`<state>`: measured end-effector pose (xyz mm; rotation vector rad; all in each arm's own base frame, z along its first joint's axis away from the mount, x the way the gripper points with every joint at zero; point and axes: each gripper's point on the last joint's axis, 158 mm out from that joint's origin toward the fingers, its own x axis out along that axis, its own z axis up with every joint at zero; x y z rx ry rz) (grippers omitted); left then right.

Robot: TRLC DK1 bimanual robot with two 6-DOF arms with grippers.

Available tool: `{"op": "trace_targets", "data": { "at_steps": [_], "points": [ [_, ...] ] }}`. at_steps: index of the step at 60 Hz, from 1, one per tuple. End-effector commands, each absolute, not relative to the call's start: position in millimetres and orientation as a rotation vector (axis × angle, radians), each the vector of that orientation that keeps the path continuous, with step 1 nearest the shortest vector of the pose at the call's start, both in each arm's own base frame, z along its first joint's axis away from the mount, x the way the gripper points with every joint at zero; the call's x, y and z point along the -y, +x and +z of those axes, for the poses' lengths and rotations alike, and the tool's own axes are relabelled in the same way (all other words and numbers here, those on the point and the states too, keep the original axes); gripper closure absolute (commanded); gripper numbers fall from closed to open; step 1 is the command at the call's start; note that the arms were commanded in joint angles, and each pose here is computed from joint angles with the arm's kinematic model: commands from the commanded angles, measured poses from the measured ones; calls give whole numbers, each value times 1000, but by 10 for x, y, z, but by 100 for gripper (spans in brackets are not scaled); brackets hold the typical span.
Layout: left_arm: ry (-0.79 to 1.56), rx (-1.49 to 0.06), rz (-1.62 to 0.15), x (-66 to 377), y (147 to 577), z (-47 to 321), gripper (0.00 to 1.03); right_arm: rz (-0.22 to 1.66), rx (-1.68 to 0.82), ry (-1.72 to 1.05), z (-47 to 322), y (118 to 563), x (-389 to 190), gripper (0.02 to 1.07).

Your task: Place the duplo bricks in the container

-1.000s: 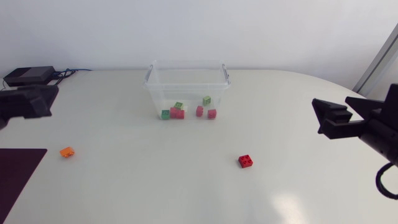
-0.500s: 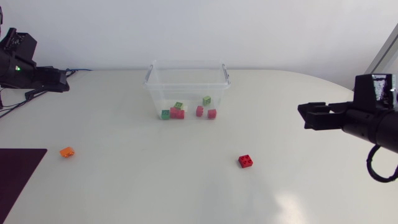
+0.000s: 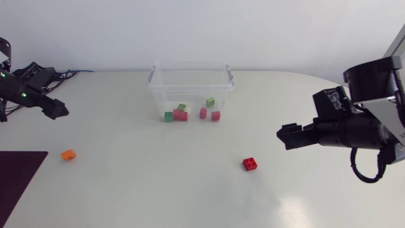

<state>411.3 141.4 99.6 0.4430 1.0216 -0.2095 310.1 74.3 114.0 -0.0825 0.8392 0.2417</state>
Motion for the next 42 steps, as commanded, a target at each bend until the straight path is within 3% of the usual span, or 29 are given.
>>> {"op": "trace_targets", "data": {
  "at_steps": [1,11,18,26,31,42],
  "points": [
    [512,-1086,-310,-1452,3988,584,11,297,-870,-134,1120,3111,-874,6],
    [501,-1147,-352,-1577,3940,285,11,382,-929,-278,957,3086,-935,6],
    [346,-1235,-354,-1369,3823,272,12,382,-933,-284,880,3098,-925,6],
    [132,-1238,-194,-1184,3872,502,12,371,-928,-281,837,3122,-892,6],
    [-49,-1322,-89,-1091,3748,507,12,365,-927,-280,830,3143,-872,6],
    [-148,-1457,142,-1115,3430,452,17,351,-896,-282,922,3150,-806,6]
  ]
}}
